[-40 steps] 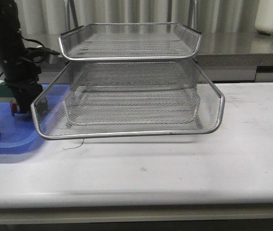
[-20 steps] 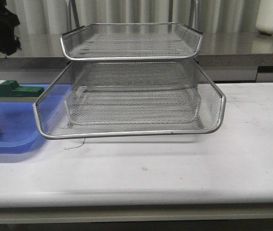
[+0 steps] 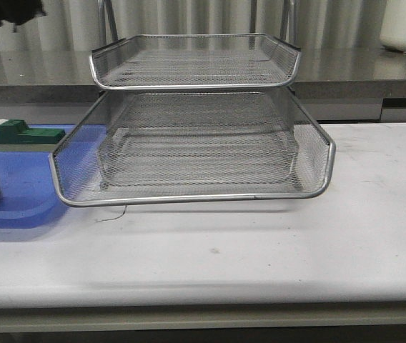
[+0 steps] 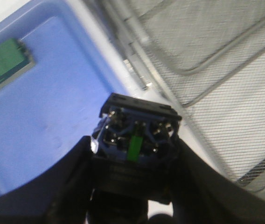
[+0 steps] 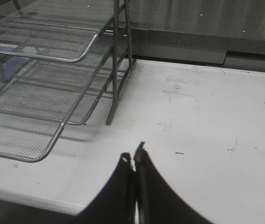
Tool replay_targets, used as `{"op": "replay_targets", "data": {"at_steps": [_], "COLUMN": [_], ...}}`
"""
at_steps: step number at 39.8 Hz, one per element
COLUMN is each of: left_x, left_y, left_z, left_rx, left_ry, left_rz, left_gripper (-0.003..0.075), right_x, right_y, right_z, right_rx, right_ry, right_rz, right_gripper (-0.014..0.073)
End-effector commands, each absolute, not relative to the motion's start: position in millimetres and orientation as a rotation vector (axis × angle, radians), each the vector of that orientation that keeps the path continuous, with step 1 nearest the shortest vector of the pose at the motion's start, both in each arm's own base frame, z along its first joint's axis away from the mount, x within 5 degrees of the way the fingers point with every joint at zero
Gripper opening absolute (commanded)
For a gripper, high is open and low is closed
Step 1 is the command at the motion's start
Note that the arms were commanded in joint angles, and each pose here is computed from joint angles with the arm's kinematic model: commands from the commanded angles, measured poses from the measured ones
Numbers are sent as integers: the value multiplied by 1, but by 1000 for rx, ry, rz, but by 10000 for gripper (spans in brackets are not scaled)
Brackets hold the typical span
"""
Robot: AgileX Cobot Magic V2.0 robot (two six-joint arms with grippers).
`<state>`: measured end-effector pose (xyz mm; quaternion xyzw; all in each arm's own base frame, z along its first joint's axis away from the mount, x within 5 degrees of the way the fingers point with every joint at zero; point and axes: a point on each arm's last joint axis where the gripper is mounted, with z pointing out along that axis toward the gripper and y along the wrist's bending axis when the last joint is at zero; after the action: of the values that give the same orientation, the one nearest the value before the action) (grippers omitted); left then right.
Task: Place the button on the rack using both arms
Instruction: 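Carry the button with the left gripper over the pulled-out middle tray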
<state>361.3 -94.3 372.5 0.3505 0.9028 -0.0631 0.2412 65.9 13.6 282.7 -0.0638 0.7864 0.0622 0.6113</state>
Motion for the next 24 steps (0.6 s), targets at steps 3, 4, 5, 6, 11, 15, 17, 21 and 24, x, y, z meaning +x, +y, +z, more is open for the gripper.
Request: {"op": "replay_targets", "data": {"at_steps": [3,4,5,6,11,15,17,21,24], "left_x": [331,329,327,324,315,318,323,336,343], "left_y": [-148,-159,-167,-177,-214,-233,-238,-247,-251], "left_z": [393,392,391,390,377,361,352,335,323], "left_rx": [1136,1165,1186,1212,1327,1368,1370,1351,1348], "left_ry": [2336,2314,2297,2274,2234,2234,2237,2235,2248], "left_rz": [-262,-271,-278,-287,-324,-334,-335,-331,-330], "left_gripper": [207,208,207,208,208,208,208,209,209], "right_x": [67,67,67,67,67,67,67,67,67], "right_y": [13,13,13,13,13,13,13,13,13], "right_z": [297,297,297,297,297,297,297,297,297], "right_rx": [-136,-136,-136,-136,-136,-136,-136,-136,-136], "right_ry": [1718,1718,1718,1718,1718,1718,1718,1718,1718], "right_rz": [136,136,136,136,136,136,136,136,136], "right_gripper": [-59,-59,-59,-59,-59,-59,-59,-59,-59]}}
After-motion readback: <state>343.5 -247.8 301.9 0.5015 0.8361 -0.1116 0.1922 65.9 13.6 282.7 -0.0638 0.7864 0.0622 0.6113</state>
